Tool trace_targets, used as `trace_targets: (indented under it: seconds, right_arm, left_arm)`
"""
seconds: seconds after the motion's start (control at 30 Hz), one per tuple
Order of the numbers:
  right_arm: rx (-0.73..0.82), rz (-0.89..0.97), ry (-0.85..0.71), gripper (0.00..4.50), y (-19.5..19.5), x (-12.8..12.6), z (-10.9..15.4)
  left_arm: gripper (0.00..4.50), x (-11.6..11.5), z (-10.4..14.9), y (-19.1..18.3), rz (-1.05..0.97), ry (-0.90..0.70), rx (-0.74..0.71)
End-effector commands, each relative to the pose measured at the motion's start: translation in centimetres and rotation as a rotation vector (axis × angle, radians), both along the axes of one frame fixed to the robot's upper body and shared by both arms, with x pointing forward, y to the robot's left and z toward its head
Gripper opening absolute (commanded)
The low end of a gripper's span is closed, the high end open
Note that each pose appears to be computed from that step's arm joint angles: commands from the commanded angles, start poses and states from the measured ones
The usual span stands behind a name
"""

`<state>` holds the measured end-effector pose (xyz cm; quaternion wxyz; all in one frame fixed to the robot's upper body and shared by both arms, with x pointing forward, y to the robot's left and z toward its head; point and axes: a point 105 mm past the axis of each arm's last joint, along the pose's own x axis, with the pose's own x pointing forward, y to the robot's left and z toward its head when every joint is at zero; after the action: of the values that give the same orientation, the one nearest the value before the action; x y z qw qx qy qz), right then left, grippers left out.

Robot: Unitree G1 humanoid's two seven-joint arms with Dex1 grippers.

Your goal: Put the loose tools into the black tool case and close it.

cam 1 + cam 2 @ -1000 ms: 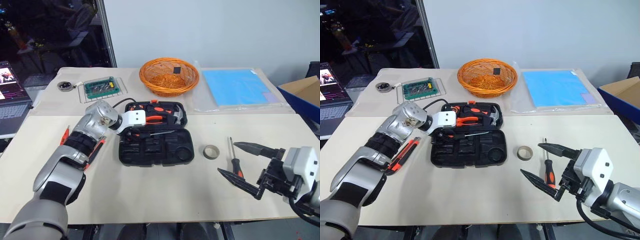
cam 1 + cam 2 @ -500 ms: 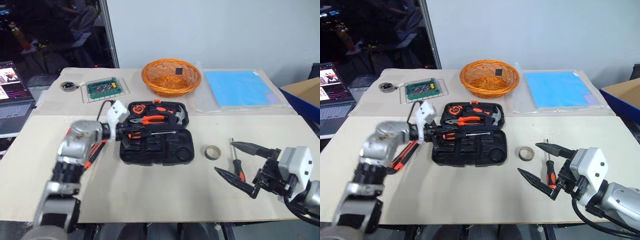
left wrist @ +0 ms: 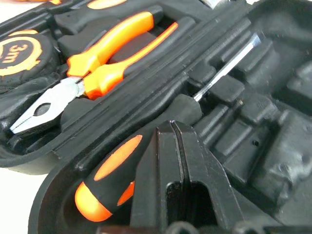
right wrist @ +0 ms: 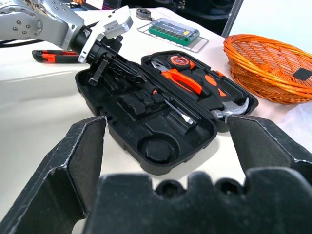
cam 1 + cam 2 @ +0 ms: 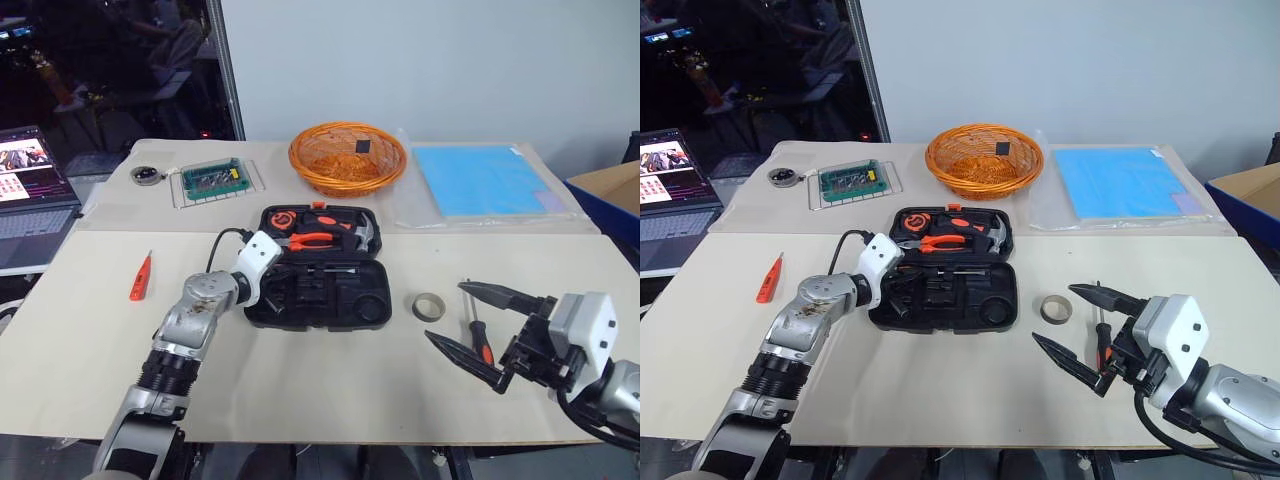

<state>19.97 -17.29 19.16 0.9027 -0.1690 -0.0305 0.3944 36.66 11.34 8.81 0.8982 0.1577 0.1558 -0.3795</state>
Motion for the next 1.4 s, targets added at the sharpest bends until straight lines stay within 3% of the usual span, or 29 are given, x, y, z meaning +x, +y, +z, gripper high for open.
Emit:
trace_targets:
  seconds: [0.03, 0.17, 0.27, 0.4, 0.47, 0.67, 0.87, 0.9, 0.93, 1.17, 1.2, 1.27, 1.4]
  right_arm:
    - [0.002, -0.016, -0.045, 4.50, 0.2, -0.4, 0.7]
    - [0.035, -0.183, -0.079, 4.50, -1.3, 0.4, 1.0]
    - [0.036, -0.326, -0.034, 4.50, -2.9, 0.8, 0.3]
    - [-0.120, -0.574, 0.128, 4.50, -5.6, 0.8, -2.1]
    - [-0.082, -0.522, 0.266, 4.50, -4.7, 0.3, -3.6]
    - [-0.063, -0.640, 0.531, 4.50, -5.8, 0.5, -7.0]
    - [-0.061, -0.728, 0.609, 4.50, -7.0, 1.6, -7.6]
    - [-0.068, -0.736, 0.620, 4.50, -7.1, 1.7, -7.8]
    - [-0.071, -0.743, 0.630, 4.50, -7.1, 1.8, -7.9]
    - [-0.070, -0.763, 0.690, 4.50, -7.1, 2.6, -9.1]
    - [-0.084, -0.768, 0.697, 4.25, -7.2, 2.6, -9.3]
    - [-0.109, -0.766, 0.708, 3.79, -7.3, 2.7, -9.7]
    - [-0.144, -0.792, 0.690, 2.43, -8.4, 2.7, -9.3]
  left_arm:
    - [0.03, 0.0, -0.1, 0.3, -0.002, 0.036, -0.063]
    - [0.03, -1.4, 6.5, -0.6, -0.108, -0.048, -0.393]
    - [0.03, -3.8, 8.6, -1.0, -0.258, -0.010, -0.444]
    - [0.03, -8.2, 10.5, -2.5, -0.528, 0.048, -0.387]
    - [0.03, -9.6, 10.6, -3.0, -0.616, 0.068, -0.307]
    - [0.03, -11.9, 11.2, -3.9, -0.782, 0.063, -0.210]
    - [0.03, -12.2, 11.5, -4.3, -0.811, 0.065, -0.232]
    - [0.53, -12.3, 11.6, -4.4, -0.816, 0.058, -0.236]
    - [0.69, -12.3, 11.7, -4.4, -0.817, 0.052, -0.236]
    - [3.12, -12.8, 11.9, -4.5, -0.825, 0.041, -0.234]
    - [3.56, -12.9, 12.0, -4.5, -0.830, 0.034, -0.230]
    - [3.56, -13.0, 12.1, -4.6, -0.832, 0.024, -0.223]
    - [3.56, -12.8, 12.0, -4.3, -0.806, 0.023, -0.221]
